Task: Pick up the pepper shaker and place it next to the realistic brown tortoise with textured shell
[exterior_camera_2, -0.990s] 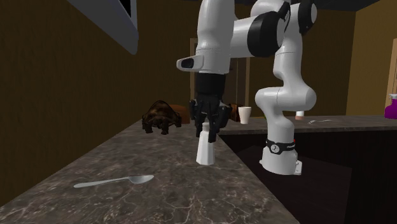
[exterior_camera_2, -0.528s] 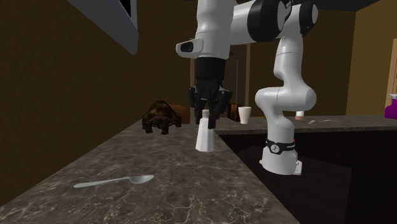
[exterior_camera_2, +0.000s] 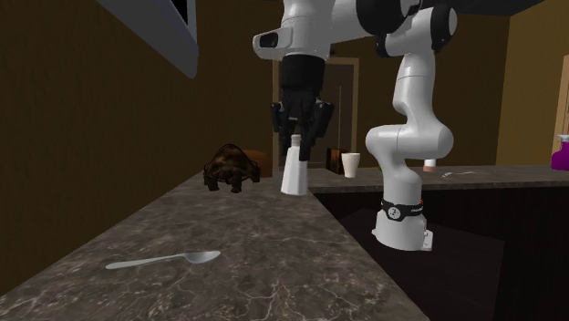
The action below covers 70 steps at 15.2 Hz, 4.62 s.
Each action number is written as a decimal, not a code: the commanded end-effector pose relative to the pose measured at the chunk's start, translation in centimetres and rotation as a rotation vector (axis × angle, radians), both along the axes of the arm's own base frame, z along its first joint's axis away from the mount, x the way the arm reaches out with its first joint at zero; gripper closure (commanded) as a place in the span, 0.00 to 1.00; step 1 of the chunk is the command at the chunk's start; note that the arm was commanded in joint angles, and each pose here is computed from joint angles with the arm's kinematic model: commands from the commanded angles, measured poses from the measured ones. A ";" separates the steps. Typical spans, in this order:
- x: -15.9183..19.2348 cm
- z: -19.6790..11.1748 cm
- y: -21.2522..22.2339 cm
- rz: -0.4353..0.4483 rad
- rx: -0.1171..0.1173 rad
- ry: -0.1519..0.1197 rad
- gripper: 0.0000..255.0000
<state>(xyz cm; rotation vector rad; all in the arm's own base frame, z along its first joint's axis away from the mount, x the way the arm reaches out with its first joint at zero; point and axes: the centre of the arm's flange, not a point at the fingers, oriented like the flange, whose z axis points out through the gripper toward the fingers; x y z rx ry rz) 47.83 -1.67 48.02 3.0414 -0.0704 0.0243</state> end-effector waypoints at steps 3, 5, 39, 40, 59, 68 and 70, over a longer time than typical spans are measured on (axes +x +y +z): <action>0.1 2.2 0.0 0.000 0.000 0.000 1.00; 0.1 3.2 0.0 0.000 0.000 0.000 1.00; -9.6 14.1 -14.2 0.000 0.000 0.000 1.00; -10.3 14.1 -15.3 0.000 0.000 0.000 1.00; -24.5 14.1 -36.0 0.000 0.000 0.000 1.00; -27.3 11.5 -40.0 0.000 0.000 0.000 1.00; -27.3 10.4 -40.0 0.000 0.000 0.000 1.00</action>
